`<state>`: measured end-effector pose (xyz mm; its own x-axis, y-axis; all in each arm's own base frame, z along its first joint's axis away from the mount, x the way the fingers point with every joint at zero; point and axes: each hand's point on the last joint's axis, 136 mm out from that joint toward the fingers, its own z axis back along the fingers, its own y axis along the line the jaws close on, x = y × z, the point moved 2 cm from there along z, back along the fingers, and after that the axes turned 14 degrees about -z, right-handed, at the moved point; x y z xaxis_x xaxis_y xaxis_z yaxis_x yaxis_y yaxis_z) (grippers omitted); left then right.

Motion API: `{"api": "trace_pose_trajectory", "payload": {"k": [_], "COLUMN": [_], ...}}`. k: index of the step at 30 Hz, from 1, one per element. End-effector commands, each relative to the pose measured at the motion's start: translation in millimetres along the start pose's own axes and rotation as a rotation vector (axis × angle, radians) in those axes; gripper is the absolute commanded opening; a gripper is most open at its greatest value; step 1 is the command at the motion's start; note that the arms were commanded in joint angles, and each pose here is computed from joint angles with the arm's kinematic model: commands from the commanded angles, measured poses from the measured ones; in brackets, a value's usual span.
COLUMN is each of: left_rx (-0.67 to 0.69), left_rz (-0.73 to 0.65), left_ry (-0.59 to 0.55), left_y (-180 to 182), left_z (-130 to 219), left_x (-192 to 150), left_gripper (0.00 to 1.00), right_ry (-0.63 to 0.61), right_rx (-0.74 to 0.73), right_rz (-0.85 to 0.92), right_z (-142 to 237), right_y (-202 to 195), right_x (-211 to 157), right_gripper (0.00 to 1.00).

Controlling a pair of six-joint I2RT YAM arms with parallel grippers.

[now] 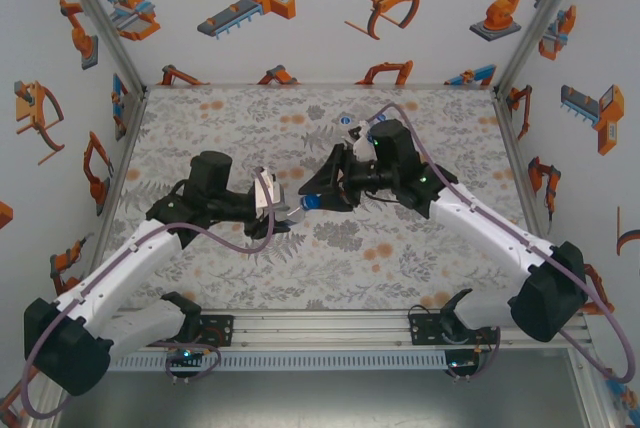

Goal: Screw on the bottle caps

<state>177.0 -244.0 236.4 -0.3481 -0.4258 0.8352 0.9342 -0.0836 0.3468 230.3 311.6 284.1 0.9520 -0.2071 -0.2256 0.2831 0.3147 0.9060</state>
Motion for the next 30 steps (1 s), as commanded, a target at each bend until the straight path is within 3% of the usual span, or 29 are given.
{"api": "trace_pose_trajectory", "payload": {"k": [1,8,13,16,20,23,26,30], "left_rx": [-0.103,-0.109,-0.113,-0.117,-0.125,-0.134,-0.153,-0.174], "left_rz": [-0.101,-0.094,-0.093,-0.091,-0.081,-0.076,-0.066,-0.061], "left_ry": [-0.165,-0.163,-0.167,-0.170,-0.163,-0.157,-0.152,-0.161], "left_y": [-13.5,-14.2,-14.1,-14.6,-15.3,-16.4,-18.0,-18.8], "left_z": [1.5,2.0,3.3,4.0,5.1,5.5,5.4,6.1], "left_x": [39.3,39.9,42.3,43.7,44.4,44.0,43.7,46.8], "left_gripper": [0.00,0.00,0.00,0.00,0.00,0.00,0.00,0.00], "right_ry": [-0.061,-0.207,-0.314,-0.316,-0.275,-0.230,-0.132,-0.003], "right_rx": [0.081,-0.066,-0.118,-0.104,-0.016,0.087,0.151,0.135], "right_rz": [0.089,0.201,0.328,0.420,0.788,1.273,1.610,1.877], "right_z": [9.2,34.8,63.6,72.1,86.1,95.9,96.6,88.2], "right_y": [31.5,19.1,24.1,33.4,68.2,85.1,78.9,59.2], "right_x": [7.6,27.2,42.0,42.7,14.8,-35.0,-74.3,-98.4], "right_gripper": [0.55,0.58,0.59,0.55,0.49,0.49,0.49,0.52]}}
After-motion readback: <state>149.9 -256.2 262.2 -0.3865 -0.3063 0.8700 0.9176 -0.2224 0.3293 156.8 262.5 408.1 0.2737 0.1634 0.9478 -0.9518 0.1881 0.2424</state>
